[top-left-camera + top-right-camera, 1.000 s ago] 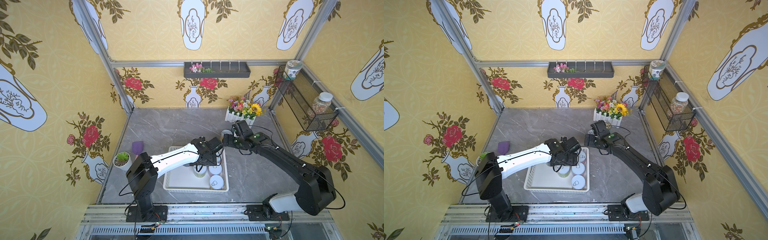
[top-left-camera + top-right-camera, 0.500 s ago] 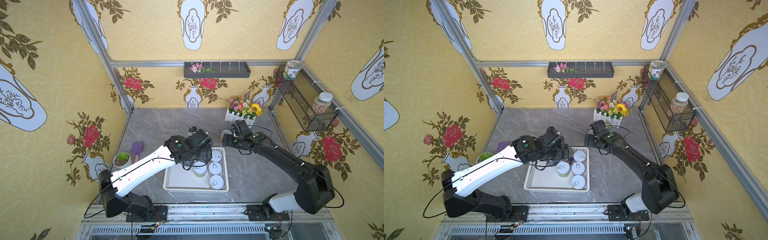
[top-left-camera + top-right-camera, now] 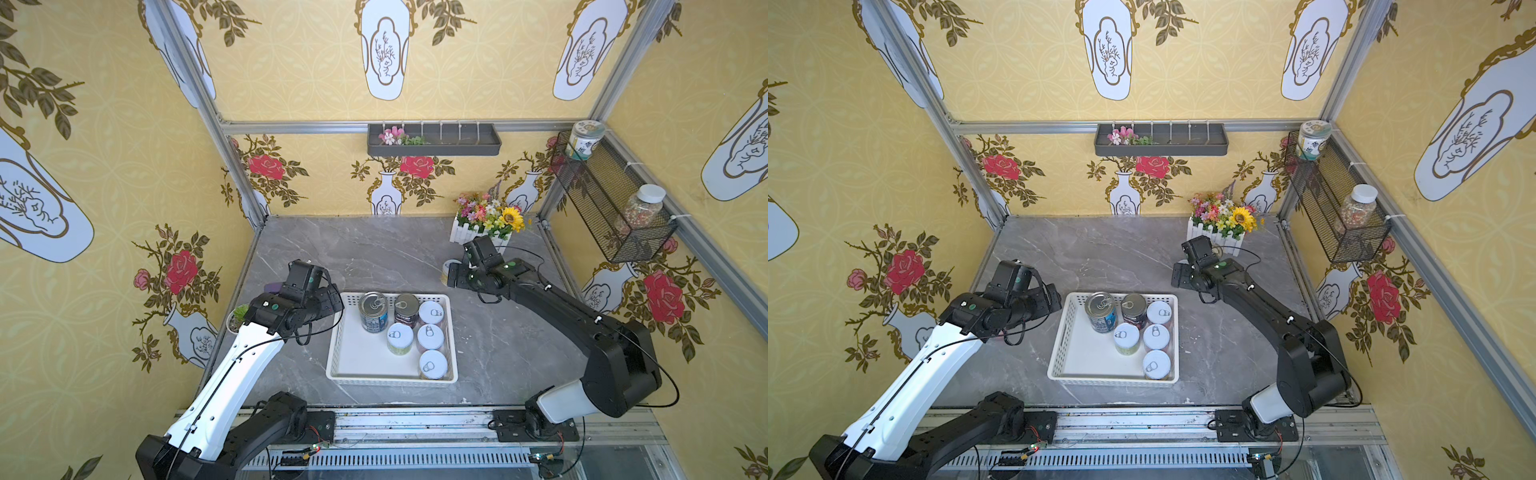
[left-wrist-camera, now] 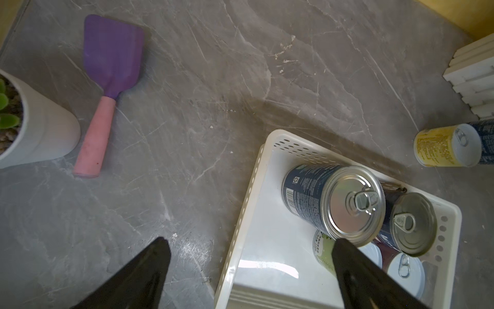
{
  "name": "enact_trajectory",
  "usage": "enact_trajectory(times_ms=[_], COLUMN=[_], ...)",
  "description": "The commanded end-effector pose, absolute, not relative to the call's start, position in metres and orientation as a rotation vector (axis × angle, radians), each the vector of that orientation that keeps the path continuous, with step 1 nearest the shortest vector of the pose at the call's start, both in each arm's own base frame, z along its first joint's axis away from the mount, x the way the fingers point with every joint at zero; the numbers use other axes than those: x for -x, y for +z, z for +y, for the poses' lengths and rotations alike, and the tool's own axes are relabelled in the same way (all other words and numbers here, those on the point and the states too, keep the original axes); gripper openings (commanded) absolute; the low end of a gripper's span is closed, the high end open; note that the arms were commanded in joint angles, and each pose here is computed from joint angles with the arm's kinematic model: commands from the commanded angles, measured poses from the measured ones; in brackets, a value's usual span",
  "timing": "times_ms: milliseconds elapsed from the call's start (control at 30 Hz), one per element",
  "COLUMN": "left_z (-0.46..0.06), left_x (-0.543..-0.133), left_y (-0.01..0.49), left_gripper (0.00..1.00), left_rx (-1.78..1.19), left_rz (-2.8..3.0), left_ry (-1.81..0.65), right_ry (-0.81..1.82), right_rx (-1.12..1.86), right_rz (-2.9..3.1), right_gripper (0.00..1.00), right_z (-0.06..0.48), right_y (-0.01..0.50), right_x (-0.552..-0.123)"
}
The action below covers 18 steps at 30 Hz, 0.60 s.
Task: Put the canned food in the basket
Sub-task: Pick up the canned food from the center of the board.
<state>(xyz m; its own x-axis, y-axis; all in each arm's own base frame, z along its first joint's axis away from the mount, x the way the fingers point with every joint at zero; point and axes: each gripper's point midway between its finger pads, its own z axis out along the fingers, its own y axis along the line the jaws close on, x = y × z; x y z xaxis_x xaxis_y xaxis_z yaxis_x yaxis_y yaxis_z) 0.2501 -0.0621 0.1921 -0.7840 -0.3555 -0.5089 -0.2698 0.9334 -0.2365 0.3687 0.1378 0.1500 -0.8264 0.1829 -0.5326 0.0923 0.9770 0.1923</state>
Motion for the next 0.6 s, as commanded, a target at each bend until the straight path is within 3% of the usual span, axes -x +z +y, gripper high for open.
enact_trajectory(times_ms=[0,300,567], left_z=[-0.054,-0.014,-0.006], left_x=[-0.268,-0.264,-0.269], left_y=[0.202,0.229,0.221], left_gripper=[1.00,1.00,1.00], left_rx=[0.464,0.616,0.663], left_rz=[2.432,2.247,2.266], left_ry=[-0.252,-0.287,-0.288], right_ry=[0.151,0.158,0.125], right_rx=[-0.245,-0.248,-0.242], right_rz=[2.556,2.672,2.778], right_gripper=[0.97,0.97,0.97], right_z=[0.122,0.125,0.133], right_y=[0.154,0.139,0.105], right_x=[-0.378,-0.409,-0.419])
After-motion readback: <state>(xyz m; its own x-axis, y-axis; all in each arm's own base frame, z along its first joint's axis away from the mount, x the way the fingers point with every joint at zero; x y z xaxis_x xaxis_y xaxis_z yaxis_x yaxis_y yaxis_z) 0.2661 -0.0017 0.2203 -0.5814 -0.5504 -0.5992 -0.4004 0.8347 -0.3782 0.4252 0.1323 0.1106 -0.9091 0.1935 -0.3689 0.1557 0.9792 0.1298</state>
